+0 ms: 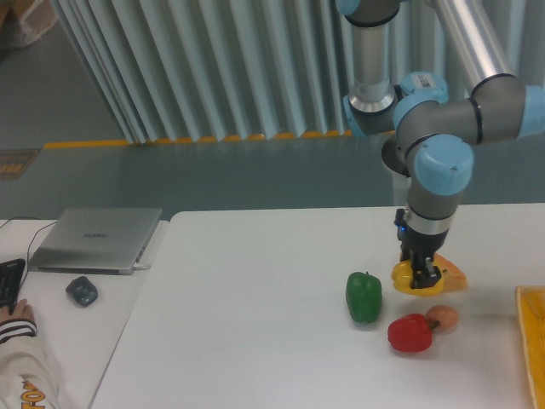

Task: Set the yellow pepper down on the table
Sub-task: 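Lower the yellow pepper onto the table beside the green pepper and open the gripper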

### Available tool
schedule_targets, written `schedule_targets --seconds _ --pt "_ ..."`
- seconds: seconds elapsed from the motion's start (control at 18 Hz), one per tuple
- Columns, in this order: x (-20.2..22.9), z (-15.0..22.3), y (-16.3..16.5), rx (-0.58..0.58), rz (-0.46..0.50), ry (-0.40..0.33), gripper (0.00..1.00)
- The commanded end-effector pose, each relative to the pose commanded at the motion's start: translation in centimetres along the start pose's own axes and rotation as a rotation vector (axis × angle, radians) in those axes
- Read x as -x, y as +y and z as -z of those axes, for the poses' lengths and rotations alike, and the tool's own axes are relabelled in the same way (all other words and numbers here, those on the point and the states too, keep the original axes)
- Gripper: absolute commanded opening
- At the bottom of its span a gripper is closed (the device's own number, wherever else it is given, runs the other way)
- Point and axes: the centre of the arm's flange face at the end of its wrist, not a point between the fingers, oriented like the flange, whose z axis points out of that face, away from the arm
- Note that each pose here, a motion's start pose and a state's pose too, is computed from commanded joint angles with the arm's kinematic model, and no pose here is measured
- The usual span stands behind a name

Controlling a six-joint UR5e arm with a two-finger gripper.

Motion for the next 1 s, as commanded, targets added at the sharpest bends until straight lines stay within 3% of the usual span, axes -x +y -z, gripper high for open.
schedule_targets --seconds 0.56,1.0 --pt "0.1 -0.6 -0.3 0.037 -0.015 -0.005 0.4" --pt "0.2 -0.9 -1.0 0.086 -0.031 -0.036 0.77"
